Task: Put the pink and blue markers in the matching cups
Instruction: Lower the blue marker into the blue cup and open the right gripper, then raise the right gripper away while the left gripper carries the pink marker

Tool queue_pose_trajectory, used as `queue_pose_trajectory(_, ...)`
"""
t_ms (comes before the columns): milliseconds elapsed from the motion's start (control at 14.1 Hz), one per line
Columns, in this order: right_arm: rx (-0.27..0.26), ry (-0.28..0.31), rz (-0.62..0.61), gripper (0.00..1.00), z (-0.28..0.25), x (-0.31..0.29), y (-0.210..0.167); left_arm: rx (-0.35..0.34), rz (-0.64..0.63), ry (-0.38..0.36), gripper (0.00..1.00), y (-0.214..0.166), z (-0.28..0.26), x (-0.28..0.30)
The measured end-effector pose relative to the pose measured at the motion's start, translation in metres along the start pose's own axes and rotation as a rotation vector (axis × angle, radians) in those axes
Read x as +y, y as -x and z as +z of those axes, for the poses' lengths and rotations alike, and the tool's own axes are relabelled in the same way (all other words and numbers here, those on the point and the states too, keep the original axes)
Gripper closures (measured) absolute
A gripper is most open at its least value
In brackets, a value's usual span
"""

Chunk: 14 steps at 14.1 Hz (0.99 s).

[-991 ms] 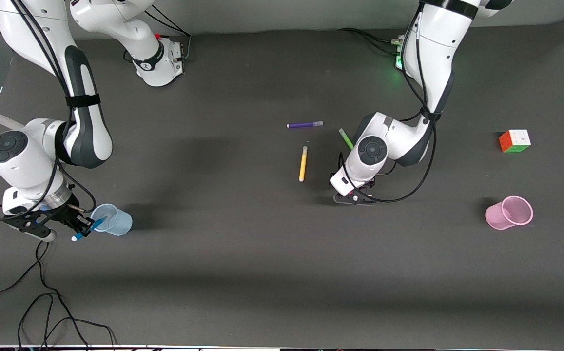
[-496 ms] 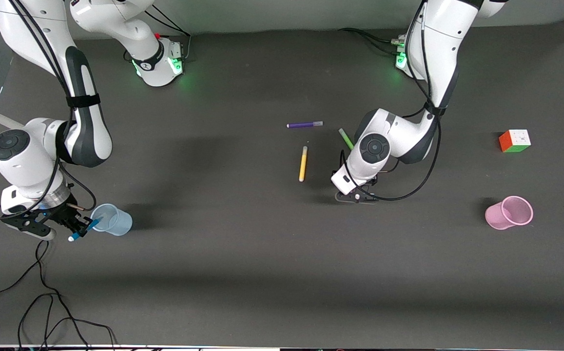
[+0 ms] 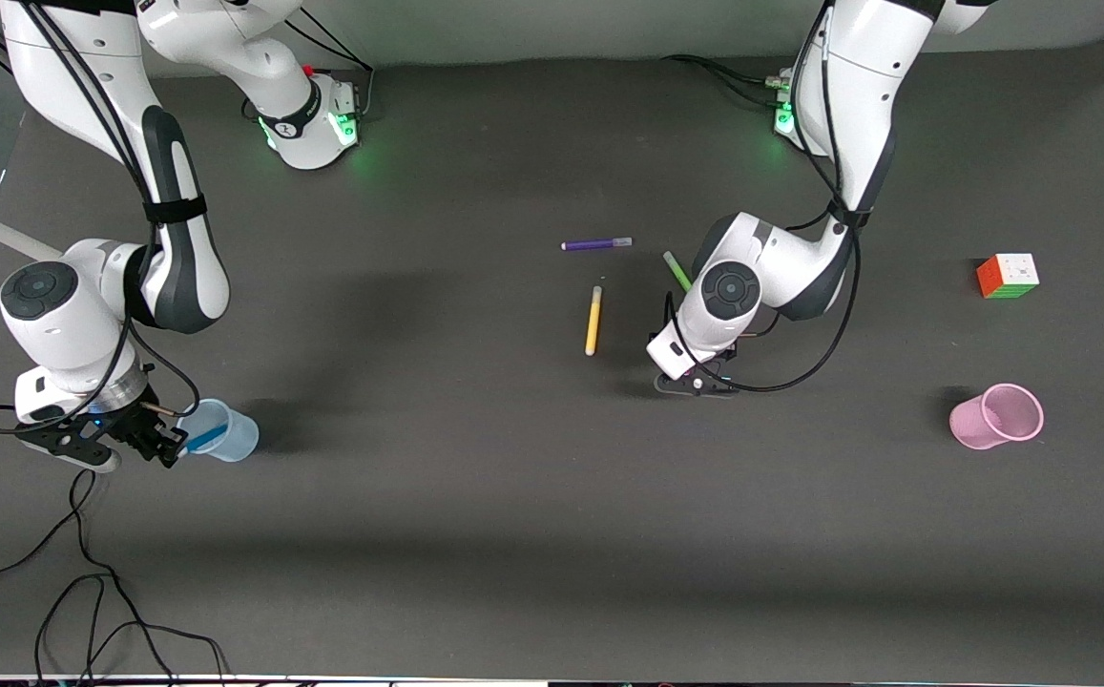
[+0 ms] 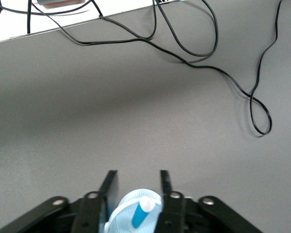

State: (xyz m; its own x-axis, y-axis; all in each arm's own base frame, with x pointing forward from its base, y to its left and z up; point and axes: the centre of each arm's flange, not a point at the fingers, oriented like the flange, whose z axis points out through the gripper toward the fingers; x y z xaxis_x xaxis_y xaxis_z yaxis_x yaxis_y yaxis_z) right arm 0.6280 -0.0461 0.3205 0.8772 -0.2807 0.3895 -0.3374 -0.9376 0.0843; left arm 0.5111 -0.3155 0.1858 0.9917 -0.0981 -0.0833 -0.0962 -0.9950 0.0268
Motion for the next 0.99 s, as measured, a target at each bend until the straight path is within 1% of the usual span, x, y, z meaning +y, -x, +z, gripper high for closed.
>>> queue_pose_trajectory(71, 0.001, -0.001, -0.001, 0.41, 0.000, 0.000, 0.000, -0.002, 0.000, -0.001, 0.37, 0.001, 0.001, 0.000)
queue_pose_trajectory(212, 0.003, -0.003, 0.000, 0.23, -0.002, -0.001, -0.002, -0.007, 0.000, -0.003, 0.38, 0.002, 0.003, -0.001)
queue_pose_trajectory(283, -0.007, -0.004, 0.001, 0.12, -0.005, -0.001, -0.004, -0.009, 0.000, -0.004, 0.38, 0.003, 0.004, -0.001)
queue_pose_trajectory(354, -0.032, -0.005, 0.003, 0.03, -0.011, -0.003, -0.008, -0.011, 0.000, -0.005, 0.38, 0.003, 0.006, -0.002)
queue_pose_trajectory(425, -0.066, -0.005, 0.004, 0.00, -0.020, -0.005, -0.014, -0.013, 0.000, -0.006, 0.38, 0.003, 0.007, -0.002)
queue_pose_trajectory(496, -0.099, -0.008, 0.005, 0.00, -0.033, -0.008, -0.024, -0.015, 0.000, -0.007, 0.40, 0.004, 0.008, -0.002)
queue_pose_trajectory(566, -0.128, -0.013, 0.006, 0.00, -0.048, -0.010, -0.033, -0.016, 0.001, -0.008, 0.49, 0.004, 0.009, -0.002)
queue_pose_trajectory(708, -0.184, -0.023, -0.008, 0.00, -0.077, -0.013, -0.046, -0.014, 0.005, -0.009, 0.71, 0.003, 0.009, -0.002)
queue_pose_trajectory(779, -0.220, -0.026, -0.020, 0.00, -0.091, -0.012, -0.050, -0.012, 0.013, -0.013, 0.83, 0.003, 0.009, -0.002)
queue_pose_trajectory(991, -0.325, -0.024, -0.036, 0.00, -0.134, -0.011, -0.062, -0.007, 0.019, -0.018, 0.82, 0.002, 0.008, -0.002)
